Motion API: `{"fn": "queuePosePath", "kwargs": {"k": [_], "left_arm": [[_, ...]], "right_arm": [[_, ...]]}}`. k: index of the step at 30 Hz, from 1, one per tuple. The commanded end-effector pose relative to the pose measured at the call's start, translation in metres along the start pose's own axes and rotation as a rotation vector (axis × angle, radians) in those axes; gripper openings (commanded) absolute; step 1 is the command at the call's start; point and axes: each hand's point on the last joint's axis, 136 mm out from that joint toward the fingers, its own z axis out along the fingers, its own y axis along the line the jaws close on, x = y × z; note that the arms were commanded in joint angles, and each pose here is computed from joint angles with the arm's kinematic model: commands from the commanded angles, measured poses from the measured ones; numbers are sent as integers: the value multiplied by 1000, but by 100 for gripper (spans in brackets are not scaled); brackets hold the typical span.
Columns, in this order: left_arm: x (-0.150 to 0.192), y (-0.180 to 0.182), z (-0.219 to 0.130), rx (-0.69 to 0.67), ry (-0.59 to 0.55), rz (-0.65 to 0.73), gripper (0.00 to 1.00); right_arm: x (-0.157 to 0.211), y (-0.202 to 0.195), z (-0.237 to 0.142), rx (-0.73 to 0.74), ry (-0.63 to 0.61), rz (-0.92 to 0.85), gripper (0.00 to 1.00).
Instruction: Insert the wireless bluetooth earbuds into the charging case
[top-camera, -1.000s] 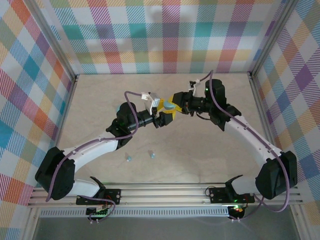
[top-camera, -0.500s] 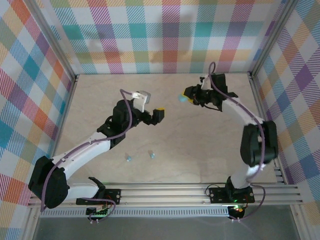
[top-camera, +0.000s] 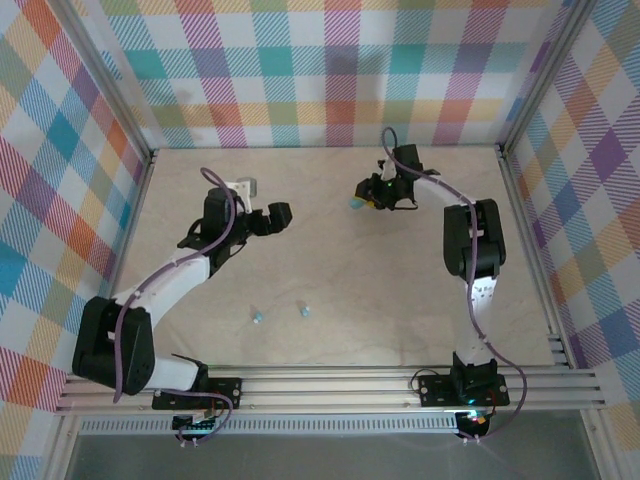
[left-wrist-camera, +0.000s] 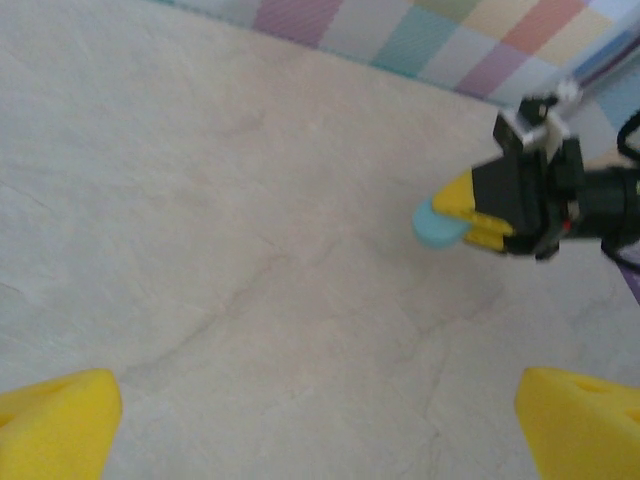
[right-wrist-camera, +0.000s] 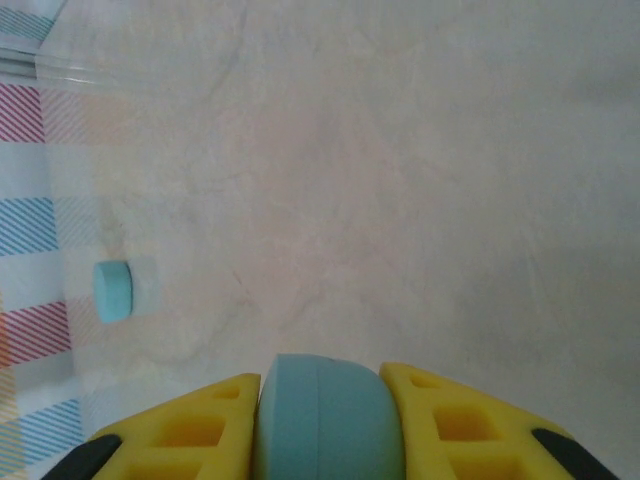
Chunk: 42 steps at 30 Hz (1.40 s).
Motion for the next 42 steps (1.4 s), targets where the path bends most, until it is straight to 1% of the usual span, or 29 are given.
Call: {"fn": "queuePosePath", "kwargs": {"k": [1,5,9,11,12,14,18,19,22,23,25,29,32,35,38,42], "left_arm": [[-6,-11,5,71,18,4,100],[-6,-10,12,94,11,3,100],[-2,-14,17,122,37,10,100],[-1,-16,17,137,46,19,100],[0,-16,18,137,49,24,100],[0,-14,18,130,51,28,100],[2,-8,18,101,51,41,100],[4,-7,17,96,60,49,99],[7,-7,16,76,127,88,91],[9,-5,15,60,158,105,89],[10,1,13,14,202,136,87],[9,27,5,-141,246,167,89],[3,57,0,-287,235,166,92],[-4,89,-1,-414,235,138,94],[-10,111,9,-454,250,109,94],[-12,140,30,-496,289,42,91]], "right_arm": [[0,-18,13,53,48,-31,27],[-1,-32,26,71,80,-7,28],[-2,-43,26,105,83,3,31],[-2,-47,24,122,84,0,34],[-3,-48,23,131,86,0,37],[-2,-51,19,166,90,-2,46],[-1,-53,9,209,84,-21,54],[-2,-52,5,219,79,-31,56],[-3,-43,-11,239,69,-56,64],[-4,-39,-17,242,59,-65,66],[-6,-30,-28,245,42,-85,68],[-7,-16,-50,258,23,-114,72],[-1,-3,-65,233,15,-123,73],[7,16,-77,167,-16,-130,73],[18,29,-82,112,-29,-131,73],[35,46,-79,59,-11,-142,72]]}}
